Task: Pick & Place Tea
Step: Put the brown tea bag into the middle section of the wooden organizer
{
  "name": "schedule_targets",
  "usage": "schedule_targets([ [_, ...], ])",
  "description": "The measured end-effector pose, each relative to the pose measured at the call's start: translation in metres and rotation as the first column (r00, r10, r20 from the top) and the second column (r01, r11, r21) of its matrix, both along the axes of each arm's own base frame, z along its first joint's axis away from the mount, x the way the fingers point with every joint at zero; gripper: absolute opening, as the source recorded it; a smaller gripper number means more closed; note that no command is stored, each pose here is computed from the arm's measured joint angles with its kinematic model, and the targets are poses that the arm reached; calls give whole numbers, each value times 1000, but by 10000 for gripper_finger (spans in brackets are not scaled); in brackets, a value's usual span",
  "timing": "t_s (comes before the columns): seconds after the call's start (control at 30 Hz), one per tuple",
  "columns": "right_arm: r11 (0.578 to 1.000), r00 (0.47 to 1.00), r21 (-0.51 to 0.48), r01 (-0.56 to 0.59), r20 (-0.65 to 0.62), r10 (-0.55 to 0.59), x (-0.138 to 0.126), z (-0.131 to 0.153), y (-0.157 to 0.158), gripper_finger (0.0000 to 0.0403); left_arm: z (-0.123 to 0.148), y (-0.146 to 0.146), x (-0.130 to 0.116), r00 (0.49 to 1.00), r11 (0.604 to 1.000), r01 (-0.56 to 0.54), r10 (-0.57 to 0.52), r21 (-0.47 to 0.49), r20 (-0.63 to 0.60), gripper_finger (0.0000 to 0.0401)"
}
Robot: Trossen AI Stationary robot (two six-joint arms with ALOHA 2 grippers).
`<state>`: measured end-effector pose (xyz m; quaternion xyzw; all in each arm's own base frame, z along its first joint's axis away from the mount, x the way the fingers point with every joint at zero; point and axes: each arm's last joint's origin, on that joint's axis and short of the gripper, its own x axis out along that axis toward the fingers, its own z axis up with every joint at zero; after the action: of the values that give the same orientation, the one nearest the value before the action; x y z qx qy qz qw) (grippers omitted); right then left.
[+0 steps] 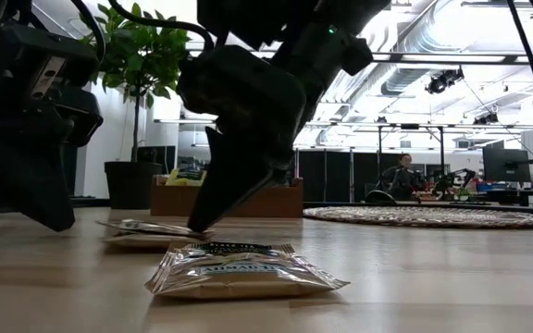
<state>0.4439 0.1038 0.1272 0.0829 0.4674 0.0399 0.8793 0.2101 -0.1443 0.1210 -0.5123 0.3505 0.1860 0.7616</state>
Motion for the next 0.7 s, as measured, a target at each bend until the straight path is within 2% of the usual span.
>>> schedule_targets([
  [0.27,1000,1000,9,11,-22,-11,0,-7,0,0,1,1,1,997,998,-67,67,13,37,1],
  [0.37,1000,1000,11,12,-24,-12,0,-8,0,0,1,2,1,994,995,-98,98,-12,38,9],
  [0.7,1000,1000,17,9,-20,-9,0,-9,0,0,1,1,2,983,979,-181,184,-99,23,126],
])
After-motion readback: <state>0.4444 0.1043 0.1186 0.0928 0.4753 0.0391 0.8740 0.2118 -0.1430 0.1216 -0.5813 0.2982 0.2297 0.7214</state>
